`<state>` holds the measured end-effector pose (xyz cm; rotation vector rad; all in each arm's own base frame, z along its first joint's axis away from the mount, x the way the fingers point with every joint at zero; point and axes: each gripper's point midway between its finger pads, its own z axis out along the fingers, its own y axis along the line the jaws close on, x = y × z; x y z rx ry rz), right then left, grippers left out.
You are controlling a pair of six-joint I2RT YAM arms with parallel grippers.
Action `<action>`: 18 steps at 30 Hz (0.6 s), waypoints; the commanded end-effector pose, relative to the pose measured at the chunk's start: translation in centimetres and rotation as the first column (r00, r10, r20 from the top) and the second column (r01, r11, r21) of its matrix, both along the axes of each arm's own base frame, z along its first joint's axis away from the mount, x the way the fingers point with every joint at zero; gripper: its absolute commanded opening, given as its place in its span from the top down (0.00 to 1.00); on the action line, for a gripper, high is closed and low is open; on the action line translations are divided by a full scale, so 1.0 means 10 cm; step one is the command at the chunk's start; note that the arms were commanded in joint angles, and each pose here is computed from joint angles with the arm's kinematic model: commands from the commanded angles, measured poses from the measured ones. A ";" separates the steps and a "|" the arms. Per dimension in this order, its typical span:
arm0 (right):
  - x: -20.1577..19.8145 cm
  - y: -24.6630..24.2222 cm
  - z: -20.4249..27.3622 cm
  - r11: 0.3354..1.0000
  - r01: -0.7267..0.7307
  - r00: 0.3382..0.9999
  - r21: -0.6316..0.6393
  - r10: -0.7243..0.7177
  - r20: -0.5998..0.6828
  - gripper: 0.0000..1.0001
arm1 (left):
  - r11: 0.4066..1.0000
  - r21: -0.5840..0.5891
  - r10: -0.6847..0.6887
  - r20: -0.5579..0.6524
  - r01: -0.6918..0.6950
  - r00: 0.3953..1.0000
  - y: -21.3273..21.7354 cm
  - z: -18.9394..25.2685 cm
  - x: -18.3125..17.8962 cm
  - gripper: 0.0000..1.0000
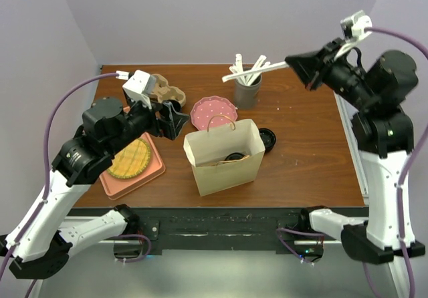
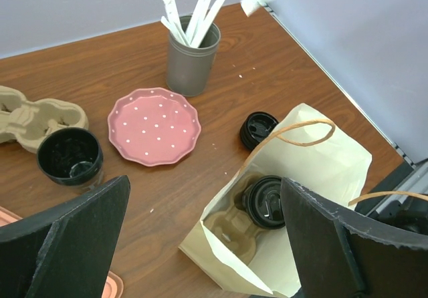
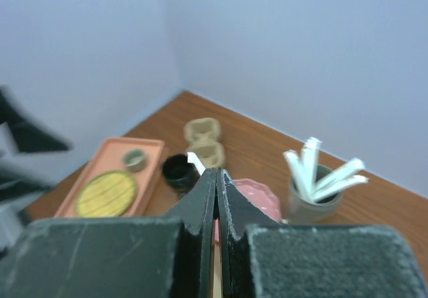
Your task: Pack the takeout coffee
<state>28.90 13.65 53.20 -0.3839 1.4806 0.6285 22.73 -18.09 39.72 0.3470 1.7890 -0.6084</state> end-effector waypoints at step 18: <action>-1.12 0.42 -0.25 0.925 -0.380 0.920 -0.029 0.375 -0.110 0.97 | 0.990 0.039 0.129 0.085 -0.133 0.988 0.29 0.08 0.09 0.00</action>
